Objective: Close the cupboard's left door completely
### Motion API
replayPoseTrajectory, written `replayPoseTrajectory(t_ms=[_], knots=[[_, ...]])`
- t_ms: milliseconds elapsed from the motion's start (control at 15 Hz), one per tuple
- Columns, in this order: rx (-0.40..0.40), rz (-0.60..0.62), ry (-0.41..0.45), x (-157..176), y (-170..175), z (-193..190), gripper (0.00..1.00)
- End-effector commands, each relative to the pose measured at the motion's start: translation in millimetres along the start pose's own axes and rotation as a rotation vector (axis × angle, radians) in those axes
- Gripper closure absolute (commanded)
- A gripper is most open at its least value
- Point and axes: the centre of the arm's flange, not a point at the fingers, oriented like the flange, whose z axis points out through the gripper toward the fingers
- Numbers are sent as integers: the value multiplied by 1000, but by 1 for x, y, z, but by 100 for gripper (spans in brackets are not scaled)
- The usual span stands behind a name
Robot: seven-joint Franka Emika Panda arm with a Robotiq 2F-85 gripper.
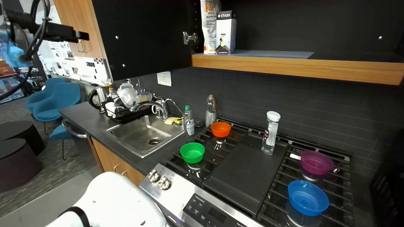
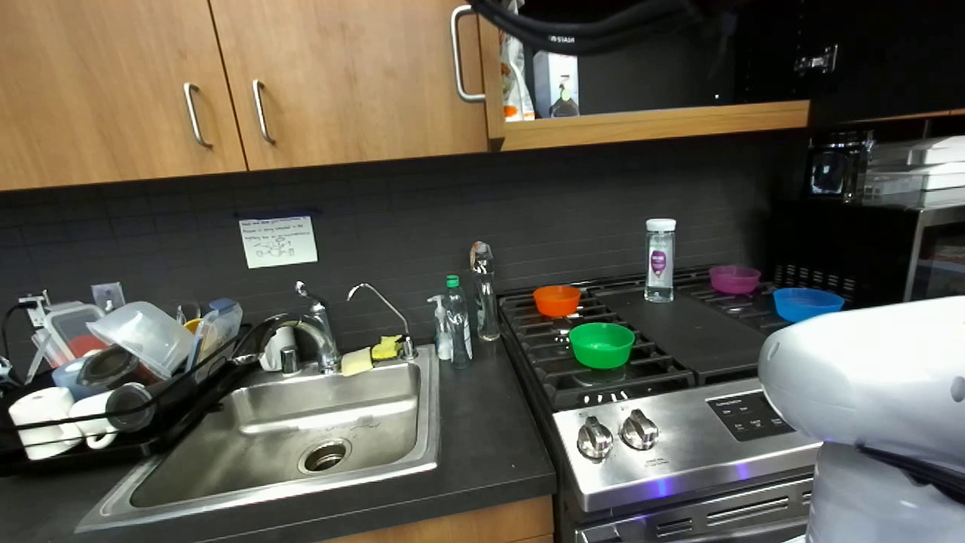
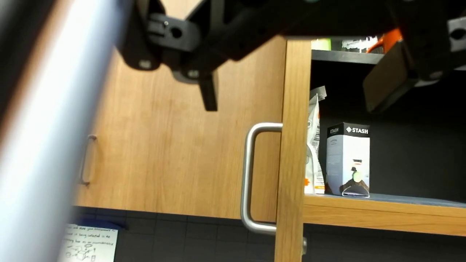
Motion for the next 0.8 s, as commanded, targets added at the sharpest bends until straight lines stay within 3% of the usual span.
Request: replayPoseTrajectory(t_ms=[0, 733], knots=[[-4, 17, -25, 12, 2, 0, 0], [-60, 82, -30, 18, 7, 13, 0]])
